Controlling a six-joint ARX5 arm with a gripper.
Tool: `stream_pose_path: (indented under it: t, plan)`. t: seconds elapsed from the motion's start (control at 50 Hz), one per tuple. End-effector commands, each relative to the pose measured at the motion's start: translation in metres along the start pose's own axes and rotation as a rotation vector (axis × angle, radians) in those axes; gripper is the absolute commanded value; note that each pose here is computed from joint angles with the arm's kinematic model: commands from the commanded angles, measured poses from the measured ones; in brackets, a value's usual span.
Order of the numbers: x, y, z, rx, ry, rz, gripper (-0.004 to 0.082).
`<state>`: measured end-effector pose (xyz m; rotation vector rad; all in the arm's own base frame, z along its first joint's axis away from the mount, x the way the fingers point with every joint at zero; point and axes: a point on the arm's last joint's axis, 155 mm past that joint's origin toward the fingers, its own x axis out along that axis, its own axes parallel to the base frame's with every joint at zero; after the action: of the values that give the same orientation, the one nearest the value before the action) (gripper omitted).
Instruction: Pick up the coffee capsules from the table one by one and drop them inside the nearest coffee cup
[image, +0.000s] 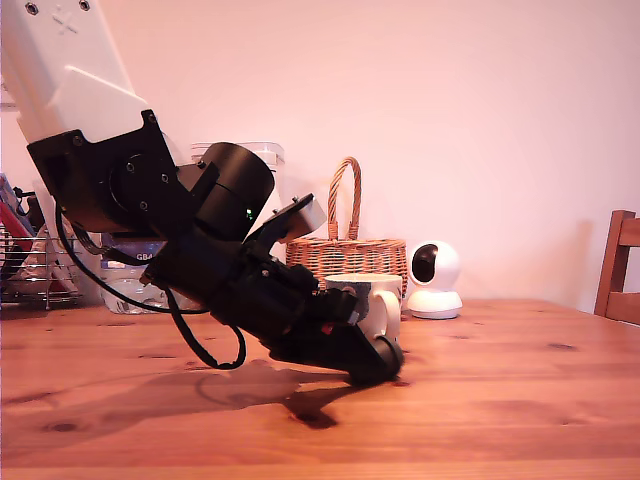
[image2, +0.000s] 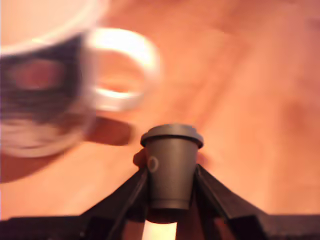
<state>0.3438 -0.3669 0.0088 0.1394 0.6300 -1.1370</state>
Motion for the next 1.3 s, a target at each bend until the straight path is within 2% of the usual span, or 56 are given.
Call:
stream_pose_path:
  t: [0.0, 0.18, 0.42, 0.52, 0.6, 0.82, 1.12, 1.28]
  plan:
    - [-0.002, -0.01, 0.006, 0.018, -0.01, -0.041, 0.0144]
    - [-0.019, -0.035, 0.035, 0.061, -0.069, -0.142, 0.0144]
    - [-0.051, -0.048, 0.085, 0.125, -0.168, -0.137, 0.0144]
    - [-0.063, -0.046, 0.103, 0.147, -0.206, -0.094, 0.0144]
    - [-0.072, -0.037, 0.113, 0.149, -0.22, -0.03, 0.0144]
    - [-0.084, -0.005, 0.12, 0.115, -0.198, 0.124, 0.0144]
    - [-0.09, 0.014, 0.124, 0.069, -0.12, 0.202, 0.0144]
    - [-0.093, 0.021, 0.129, 0.061, -0.107, 0.243, 0.0144]
